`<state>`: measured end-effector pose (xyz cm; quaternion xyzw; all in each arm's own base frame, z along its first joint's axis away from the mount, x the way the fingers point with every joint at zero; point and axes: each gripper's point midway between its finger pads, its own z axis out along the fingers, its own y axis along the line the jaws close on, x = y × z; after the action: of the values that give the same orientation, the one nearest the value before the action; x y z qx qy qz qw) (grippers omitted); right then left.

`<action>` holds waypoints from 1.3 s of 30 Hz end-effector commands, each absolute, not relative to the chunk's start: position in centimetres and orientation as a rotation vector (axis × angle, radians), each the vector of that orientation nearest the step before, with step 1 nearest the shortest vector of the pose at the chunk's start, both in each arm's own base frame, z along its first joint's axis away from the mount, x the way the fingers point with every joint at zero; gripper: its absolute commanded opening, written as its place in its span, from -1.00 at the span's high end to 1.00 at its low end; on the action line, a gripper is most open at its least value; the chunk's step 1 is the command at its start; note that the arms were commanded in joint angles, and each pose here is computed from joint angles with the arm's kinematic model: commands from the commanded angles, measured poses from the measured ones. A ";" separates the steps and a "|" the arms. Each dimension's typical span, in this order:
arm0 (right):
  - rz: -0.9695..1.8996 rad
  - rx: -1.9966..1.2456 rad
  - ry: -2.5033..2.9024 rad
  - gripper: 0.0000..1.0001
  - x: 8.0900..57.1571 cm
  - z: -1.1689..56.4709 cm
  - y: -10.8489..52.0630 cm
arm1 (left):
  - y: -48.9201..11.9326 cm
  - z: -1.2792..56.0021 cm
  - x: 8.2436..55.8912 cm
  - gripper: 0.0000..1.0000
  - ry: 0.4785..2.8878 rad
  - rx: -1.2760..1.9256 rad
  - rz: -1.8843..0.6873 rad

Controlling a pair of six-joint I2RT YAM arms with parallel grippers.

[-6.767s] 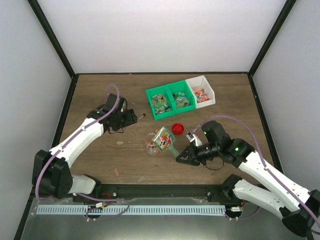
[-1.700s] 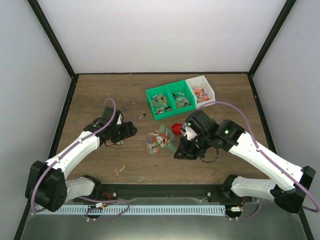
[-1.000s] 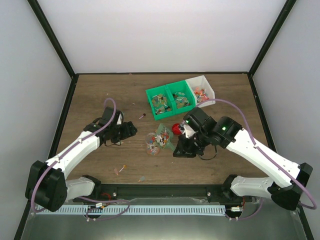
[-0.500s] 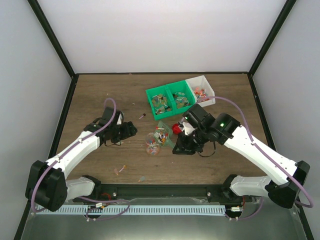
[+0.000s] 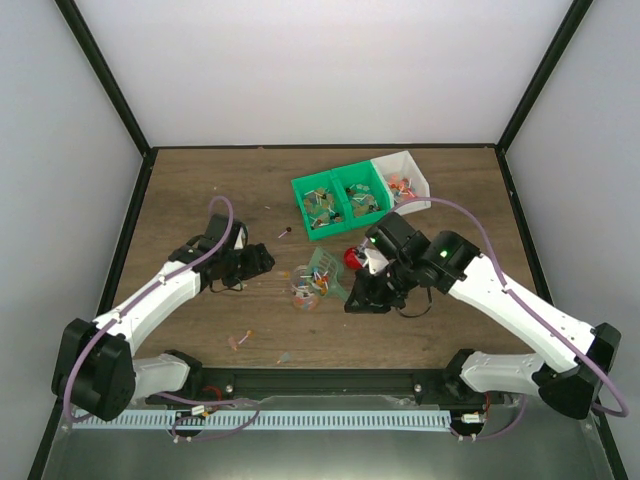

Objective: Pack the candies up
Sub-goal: Place the fake candies in the packing bottle.

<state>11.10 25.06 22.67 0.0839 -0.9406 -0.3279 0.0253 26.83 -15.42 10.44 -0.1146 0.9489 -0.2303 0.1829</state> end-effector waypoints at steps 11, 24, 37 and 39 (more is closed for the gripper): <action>-0.956 0.312 -2.990 0.99 11.4 23.9 23.8 | -15.8 10.8 27.4 -0.58 2.648 -0.333 -0.687; -0.968 0.337 -2.950 0.99 11.2 23.6 24.4 | -15.8 11.0 27.8 -0.58 2.652 -0.336 -0.676; -0.878 0.336 -2.990 0.99 11.5 23.8 23.6 | -16.0 10.8 27.5 -0.58 2.651 -0.330 -0.696; -0.928 0.342 -2.981 0.99 11.5 24.2 24.1 | -15.8 10.8 27.4 -0.58 2.657 -0.333 -0.685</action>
<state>11.24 23.92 22.79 0.1017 -0.9520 -0.2883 0.0178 27.30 -15.77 10.48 -0.1167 0.9459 -0.2384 0.1863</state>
